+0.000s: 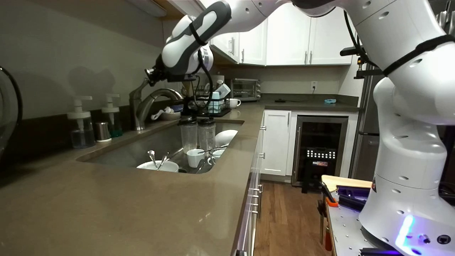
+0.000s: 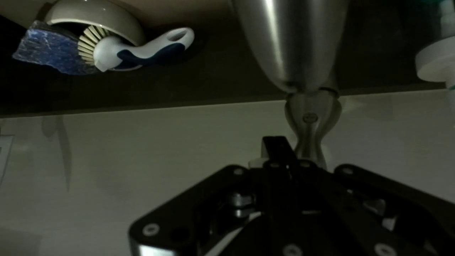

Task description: Turn on the faucet of the sink.

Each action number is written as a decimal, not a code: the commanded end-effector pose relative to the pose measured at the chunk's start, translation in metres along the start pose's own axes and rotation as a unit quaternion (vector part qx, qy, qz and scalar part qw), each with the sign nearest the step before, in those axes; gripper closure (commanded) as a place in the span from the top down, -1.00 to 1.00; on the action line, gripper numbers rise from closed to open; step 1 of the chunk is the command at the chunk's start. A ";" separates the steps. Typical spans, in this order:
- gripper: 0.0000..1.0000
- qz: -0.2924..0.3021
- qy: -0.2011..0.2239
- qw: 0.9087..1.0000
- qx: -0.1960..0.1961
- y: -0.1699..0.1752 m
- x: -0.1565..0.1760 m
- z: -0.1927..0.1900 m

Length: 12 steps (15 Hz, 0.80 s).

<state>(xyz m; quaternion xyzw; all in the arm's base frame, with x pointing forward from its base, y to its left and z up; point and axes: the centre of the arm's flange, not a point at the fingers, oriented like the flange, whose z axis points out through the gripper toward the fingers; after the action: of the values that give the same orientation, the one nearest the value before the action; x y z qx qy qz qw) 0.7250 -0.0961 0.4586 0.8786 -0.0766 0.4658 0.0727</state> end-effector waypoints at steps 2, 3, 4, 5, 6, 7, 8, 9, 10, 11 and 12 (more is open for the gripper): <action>-1.00 0.043 0.010 0.999 0.010 -0.007 0.011 0.004; -1.00 0.053 0.006 0.998 0.014 -0.006 0.011 0.004; -1.00 0.055 0.015 0.998 0.011 -0.005 0.011 0.004; -1.00 0.059 0.019 0.998 0.012 -0.005 0.010 0.003; -1.00 0.066 0.016 0.998 0.016 -0.005 0.009 0.003; -1.00 0.070 0.017 0.997 0.017 -0.006 0.008 0.003; -1.00 0.074 0.021 0.997 0.020 -0.006 0.006 0.003; -1.00 0.077 0.024 0.996 0.022 -0.007 0.006 0.002; -1.00 0.080 0.029 0.996 0.025 -0.008 0.005 0.001; -1.00 0.084 0.035 0.995 0.028 -0.008 0.005 0.001; -1.00 0.088 0.044 0.995 0.032 -0.008 0.004 0.000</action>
<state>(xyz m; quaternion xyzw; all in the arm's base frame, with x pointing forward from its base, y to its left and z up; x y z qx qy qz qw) 0.7264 -0.0958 0.4585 0.8659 -0.1316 0.4818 0.0271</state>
